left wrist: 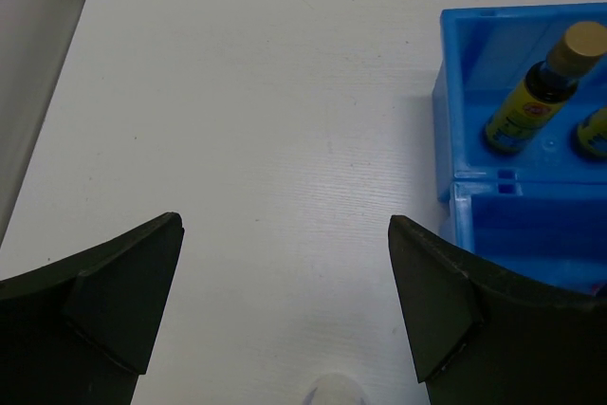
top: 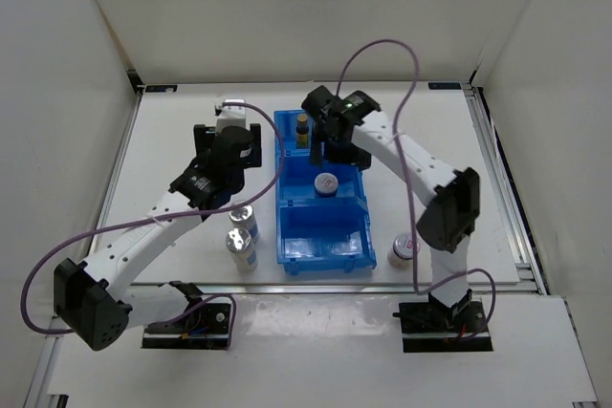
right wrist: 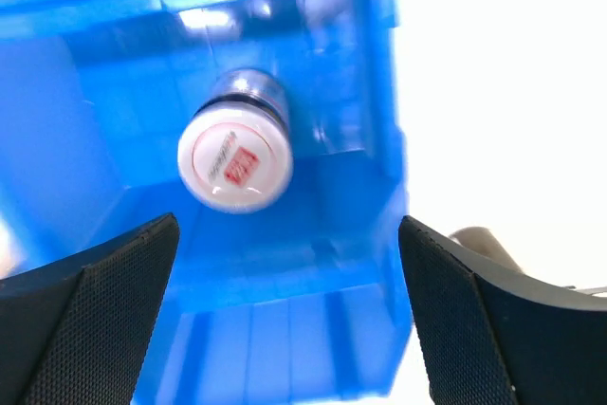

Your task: Organize the condiment bottles

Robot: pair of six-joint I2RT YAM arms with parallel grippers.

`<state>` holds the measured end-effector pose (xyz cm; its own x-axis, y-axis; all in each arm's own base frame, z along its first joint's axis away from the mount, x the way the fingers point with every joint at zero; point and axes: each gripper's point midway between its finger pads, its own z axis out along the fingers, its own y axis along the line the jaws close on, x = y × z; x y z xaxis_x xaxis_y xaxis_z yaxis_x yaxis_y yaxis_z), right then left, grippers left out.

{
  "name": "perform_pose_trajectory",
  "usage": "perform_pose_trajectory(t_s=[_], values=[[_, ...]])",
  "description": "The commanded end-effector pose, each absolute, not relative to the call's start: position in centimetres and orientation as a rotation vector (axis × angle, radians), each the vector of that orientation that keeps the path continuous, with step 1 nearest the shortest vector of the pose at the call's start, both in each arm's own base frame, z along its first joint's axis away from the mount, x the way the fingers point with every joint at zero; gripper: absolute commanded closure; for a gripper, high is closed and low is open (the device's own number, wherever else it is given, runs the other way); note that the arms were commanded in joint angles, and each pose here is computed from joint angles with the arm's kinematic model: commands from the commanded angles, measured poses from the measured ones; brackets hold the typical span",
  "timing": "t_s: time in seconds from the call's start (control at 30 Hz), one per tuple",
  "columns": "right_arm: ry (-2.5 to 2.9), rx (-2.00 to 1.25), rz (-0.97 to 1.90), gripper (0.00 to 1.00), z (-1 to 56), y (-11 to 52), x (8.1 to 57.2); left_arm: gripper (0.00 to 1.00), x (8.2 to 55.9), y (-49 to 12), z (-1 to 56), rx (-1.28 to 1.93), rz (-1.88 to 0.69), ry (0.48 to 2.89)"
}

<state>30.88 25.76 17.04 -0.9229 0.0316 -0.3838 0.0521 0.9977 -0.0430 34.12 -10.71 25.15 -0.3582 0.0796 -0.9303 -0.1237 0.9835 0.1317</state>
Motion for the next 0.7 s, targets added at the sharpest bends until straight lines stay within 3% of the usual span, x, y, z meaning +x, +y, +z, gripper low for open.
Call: perform_pose_trajectory(t_s=[0.0, 0.23, 0.67], values=[[2.613, 0.199, -0.145, 0.01, 24.9, 19.9, 28.0, 0.0, 33.2, -10.3, 26.6, -0.058, 0.21, 1.87], [2.662, 0.262, -0.157, 0.01, 24.8, 14.2, 23.0, 0.0, 32.7, -9.4, 26.9, -0.056, 0.265, 1.83], [2.858, 0.545, -0.192, 0.01, 13.8, 9.0, 15.0, 0.0, 32.4, -11.3, 28.3, 0.068, 0.122, 1.78]])
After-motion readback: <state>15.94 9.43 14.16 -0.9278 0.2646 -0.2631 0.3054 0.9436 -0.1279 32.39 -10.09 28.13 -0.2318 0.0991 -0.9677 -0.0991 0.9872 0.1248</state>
